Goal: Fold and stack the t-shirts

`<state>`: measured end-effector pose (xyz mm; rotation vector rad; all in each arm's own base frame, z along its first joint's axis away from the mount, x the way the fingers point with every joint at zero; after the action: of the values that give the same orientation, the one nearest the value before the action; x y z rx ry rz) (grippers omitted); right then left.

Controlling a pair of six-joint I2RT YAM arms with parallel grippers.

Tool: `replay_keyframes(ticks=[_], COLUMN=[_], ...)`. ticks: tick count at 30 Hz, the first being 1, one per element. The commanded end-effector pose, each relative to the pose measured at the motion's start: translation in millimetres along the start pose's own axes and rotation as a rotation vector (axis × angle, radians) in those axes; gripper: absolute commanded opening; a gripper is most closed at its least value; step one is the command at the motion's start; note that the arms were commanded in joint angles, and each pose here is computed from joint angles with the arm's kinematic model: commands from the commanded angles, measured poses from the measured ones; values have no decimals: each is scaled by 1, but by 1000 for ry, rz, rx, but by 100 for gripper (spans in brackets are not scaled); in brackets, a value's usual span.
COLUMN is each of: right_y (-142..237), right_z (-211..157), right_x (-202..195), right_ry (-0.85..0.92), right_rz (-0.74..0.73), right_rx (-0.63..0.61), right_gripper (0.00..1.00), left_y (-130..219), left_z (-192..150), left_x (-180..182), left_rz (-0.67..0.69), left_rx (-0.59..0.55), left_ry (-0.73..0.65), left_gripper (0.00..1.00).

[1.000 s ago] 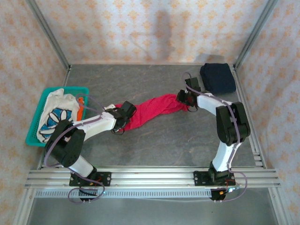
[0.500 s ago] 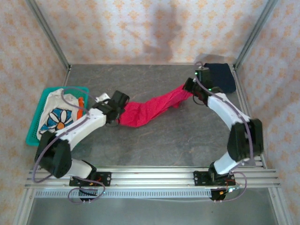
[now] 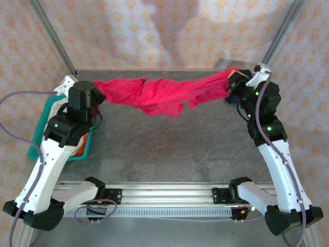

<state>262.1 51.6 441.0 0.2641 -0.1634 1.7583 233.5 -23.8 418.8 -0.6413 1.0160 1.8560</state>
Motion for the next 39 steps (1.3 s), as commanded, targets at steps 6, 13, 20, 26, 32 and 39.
replay_keyframes(ticks=[6,13,20,26,32,39], right_y=[-37,-109,-114,-102,-65,-64], right_z=[-24,-47,-9,-100,-172,-185], right_x=[-5,-1,10,-12,-33,-36], right_ry=[-17,-42,-9,-77,-73,61], right_rz=[-7,85,118,80,-3,-34], right_rx=[128,243,146,341,495,553], right_gripper=[0,0,0,1,65,74], left_y=[-19,-73,-66,-84,-108,-110], left_z=[-4,-24,4,-30,-92,-98], left_x=[3,-14,-40,22,119,118], left_rz=[84,117,42,190,426,438], left_rx=[-43,47,25,95,235,187], left_ry=[-88,-86,-43,-60,-89,-290], left_gripper=[0,0,0,1,57,90])
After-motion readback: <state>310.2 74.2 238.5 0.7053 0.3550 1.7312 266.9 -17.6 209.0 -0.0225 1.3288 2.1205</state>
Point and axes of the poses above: each hand's point on the last joint's axis, 136 mm out from that joint toward the fingers, its own y axis back along the fingers, its own x axis along the line the jaws close on, z = x × y, the point moved 7 cm from there along y, back along the fingers, and after that the axes turned 15 degrees about y, right-handed, at the moved point
